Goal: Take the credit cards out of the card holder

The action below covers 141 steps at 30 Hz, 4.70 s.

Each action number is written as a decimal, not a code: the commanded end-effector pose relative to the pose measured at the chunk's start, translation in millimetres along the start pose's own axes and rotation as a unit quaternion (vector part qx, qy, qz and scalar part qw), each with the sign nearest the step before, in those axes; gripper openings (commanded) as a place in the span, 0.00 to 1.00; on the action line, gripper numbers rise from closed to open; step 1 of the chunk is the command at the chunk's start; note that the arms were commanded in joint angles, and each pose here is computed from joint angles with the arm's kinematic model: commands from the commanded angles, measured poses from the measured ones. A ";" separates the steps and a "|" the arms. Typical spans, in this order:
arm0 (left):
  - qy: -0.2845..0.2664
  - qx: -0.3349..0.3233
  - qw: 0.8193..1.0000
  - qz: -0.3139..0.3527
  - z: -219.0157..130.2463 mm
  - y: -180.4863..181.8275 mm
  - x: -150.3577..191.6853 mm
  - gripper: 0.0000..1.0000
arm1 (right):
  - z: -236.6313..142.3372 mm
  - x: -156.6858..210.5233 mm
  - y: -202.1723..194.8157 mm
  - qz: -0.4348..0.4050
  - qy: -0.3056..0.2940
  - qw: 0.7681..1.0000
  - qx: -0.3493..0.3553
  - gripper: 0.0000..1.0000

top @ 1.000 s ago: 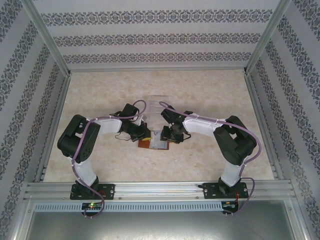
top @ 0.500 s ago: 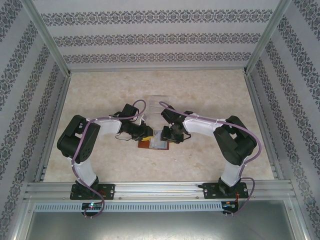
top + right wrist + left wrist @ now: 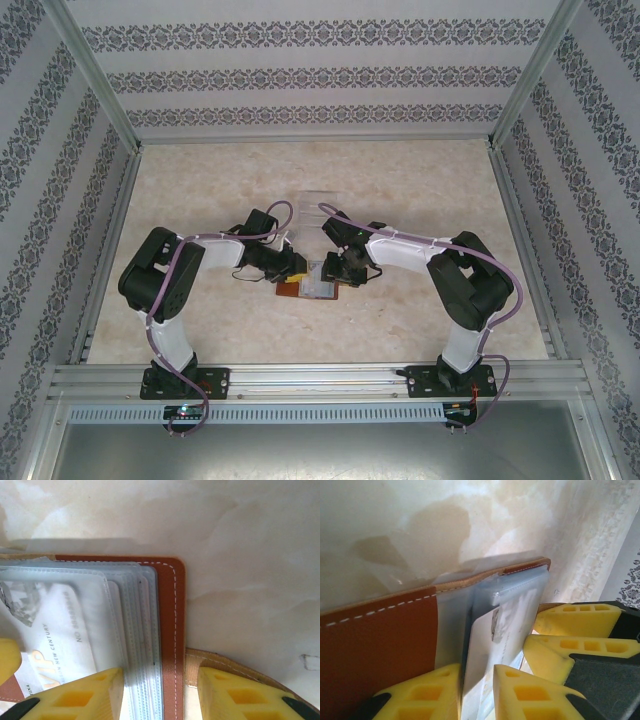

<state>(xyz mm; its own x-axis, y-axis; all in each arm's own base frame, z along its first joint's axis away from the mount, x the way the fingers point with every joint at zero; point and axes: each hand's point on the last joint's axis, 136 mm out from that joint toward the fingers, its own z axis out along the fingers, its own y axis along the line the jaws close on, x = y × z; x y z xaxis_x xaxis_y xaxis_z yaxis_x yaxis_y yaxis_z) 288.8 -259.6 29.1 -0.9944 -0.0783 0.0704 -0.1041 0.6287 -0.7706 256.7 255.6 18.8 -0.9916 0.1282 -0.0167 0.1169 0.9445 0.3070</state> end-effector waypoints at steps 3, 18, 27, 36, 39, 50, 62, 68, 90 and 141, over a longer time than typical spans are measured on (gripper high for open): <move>0.004 0.004 1.000 -0.003 4.9 7.0 0.8 0.16 | 8.1 12.2 -25.1 0.019 0.023 0.999 0.041 0.43; -0.015 -0.037 0.999 0.016 -17.2 6.8 1.4 0.06 | 8.7 12.5 -26.9 0.019 0.022 0.999 0.044 0.43; -0.011 -0.070 0.997 0.032 -33.3 6.2 2.6 0.05 | 7.9 11.8 -26.1 0.019 0.021 0.999 0.041 0.43; -0.001 -0.093 0.993 0.066 -47.1 1.0 2.4 0.02 | 1.3 7.7 -18.1 0.011 0.011 1.000 0.027 0.43; -0.001 -0.099 0.992 0.078 -51.6 -2.1 2.1 0.02 | -3.9 4.4 -12.8 0.005 0.004 1.000 0.019 0.43; 0.000 -0.099 0.989 0.111 -67.1 -17.2 -3.0 0.02 | -32.2 -7.9 4.9 0.001 -0.024 1.000 -0.019 0.44; -0.025 -0.167 0.938 0.303 -99.8 -40.1 -33.0 0.00 | -67.2 -38.2 -15.5 0.014 -0.064 0.997 -0.027 0.44; -0.007 -0.175 0.870 0.460 -119.0 -63.5 -36.0 0.00 | -83.9 -54.4 -37.7 0.026 -0.082 0.996 -0.019 0.44; 0.156 -0.184 0.712 0.659 -107.1 -90.2 -100.9 0.00 | -115.5 -79.8 -80.4 0.058 -0.116 0.991 -0.017 0.44; 0.300 -0.168 0.658 0.670 -38.9 -54.2 -86.9 0.00 | -96.9 -80.3 -86.7 0.067 -0.089 0.994 -0.016 0.45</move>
<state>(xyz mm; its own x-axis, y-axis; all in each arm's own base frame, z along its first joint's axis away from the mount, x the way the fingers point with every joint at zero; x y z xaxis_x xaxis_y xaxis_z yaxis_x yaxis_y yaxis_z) 397.7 -260.1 98.6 -0.0112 0.9609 -0.2765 0.9886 -0.0309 -0.1474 317.2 135.5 84.1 -0.9402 0.3089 -0.1433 0.2462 0.9073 0.3409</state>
